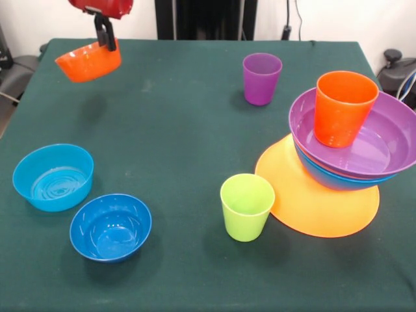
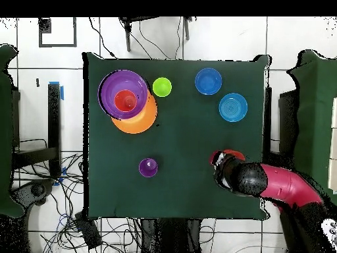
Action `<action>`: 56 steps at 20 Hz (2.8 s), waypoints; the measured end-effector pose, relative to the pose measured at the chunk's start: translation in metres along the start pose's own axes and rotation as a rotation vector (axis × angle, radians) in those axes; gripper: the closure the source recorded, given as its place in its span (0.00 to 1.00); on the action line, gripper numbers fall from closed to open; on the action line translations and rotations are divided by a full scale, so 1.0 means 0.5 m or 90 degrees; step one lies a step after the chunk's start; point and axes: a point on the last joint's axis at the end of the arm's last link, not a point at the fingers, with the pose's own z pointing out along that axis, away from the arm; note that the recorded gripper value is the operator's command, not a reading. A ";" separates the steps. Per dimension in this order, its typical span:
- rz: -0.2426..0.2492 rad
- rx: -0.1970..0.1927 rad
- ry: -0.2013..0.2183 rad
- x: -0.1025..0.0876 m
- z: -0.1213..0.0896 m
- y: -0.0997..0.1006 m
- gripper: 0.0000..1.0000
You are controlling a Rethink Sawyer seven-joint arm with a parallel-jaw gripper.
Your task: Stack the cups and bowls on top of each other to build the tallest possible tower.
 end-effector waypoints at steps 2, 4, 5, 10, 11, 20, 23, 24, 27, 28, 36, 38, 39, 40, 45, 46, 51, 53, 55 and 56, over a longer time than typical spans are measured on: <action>-0.003 -0.006 -0.006 -0.007 -0.010 0.018 1.00; -0.015 -0.016 -0.017 -0.018 -0.031 0.067 1.00; -0.018 -0.018 -0.018 -0.020 -0.036 0.078 1.00; -0.047 -0.028 -0.023 -0.027 -0.083 0.185 1.00; -0.051 -0.029 -0.021 -0.027 -0.091 0.201 1.00; -0.086 -0.031 -0.002 -0.043 -0.194 0.366 1.00; -0.095 -0.031 0.007 -0.048 -0.238 0.419 1.00; -0.097 -0.032 0.007 -0.049 -0.249 0.433 1.00; -0.108 -0.044 0.006 -0.055 -0.295 0.502 1.00; -0.110 -0.046 0.005 -0.056 -0.299 0.511 1.00; -0.150 -0.098 -0.038 -0.060 -0.364 0.688 1.00; -0.162 -0.110 -0.046 -0.053 -0.374 0.737 1.00; -0.166 -0.113 -0.047 -0.050 -0.375 0.749 1.00; -0.169 -0.114 -0.049 -0.048 -0.376 0.758 1.00; -0.186 -0.119 -0.061 -0.039 -0.381 0.814 1.00; -0.188 -0.119 -0.062 -0.039 -0.382 0.821 1.00; -0.186 -0.110 -0.067 -0.049 -0.376 0.832 1.00; -0.184 -0.103 -0.064 -0.052 -0.372 0.831 1.00; -0.181 -0.089 -0.058 -0.055 -0.368 0.824 1.00; -0.180 -0.085 -0.056 -0.055 -0.367 0.821 1.00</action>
